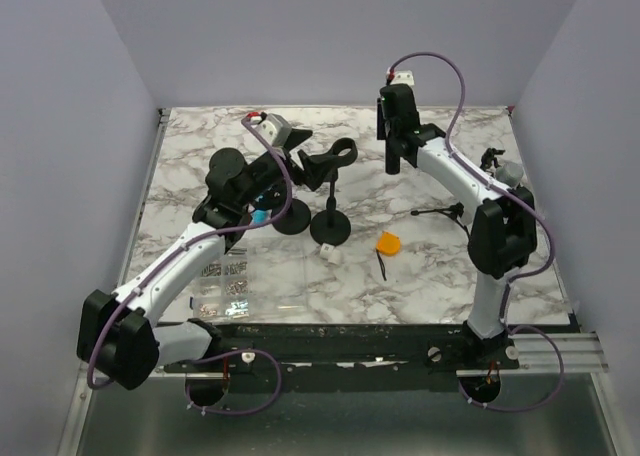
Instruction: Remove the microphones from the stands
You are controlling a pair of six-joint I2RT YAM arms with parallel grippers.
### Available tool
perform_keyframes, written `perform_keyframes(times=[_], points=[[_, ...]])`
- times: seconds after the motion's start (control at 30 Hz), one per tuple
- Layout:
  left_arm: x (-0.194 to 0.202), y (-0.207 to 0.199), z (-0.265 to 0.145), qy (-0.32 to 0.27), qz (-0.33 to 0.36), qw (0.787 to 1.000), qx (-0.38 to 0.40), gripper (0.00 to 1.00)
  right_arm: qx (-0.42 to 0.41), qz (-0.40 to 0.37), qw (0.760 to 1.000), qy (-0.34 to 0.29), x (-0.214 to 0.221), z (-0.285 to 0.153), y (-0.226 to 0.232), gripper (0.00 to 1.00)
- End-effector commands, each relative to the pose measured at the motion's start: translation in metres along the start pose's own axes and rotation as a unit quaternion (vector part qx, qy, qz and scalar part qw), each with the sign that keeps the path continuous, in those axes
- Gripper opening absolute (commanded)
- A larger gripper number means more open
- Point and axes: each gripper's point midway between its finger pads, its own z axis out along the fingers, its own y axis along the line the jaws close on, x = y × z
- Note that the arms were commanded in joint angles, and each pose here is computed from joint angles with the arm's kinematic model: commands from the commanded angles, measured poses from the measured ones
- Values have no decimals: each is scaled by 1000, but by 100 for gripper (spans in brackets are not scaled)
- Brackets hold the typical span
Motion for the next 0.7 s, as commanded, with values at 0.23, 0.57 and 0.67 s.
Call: perform_keyframes(times=[0.23, 0.57, 0.67], points=[[-84, 0, -60, -88, 69, 989, -95, 89, -89, 27, 961, 261, 119, 40, 48, 1], [-72, 7, -56, -60, 36, 992, -109, 87, -90, 53, 948, 302, 163, 69, 67, 13], [-74, 6, -57, -60, 37, 992, -108, 87, -80, 52, 950, 298, 169, 76, 66, 19]])
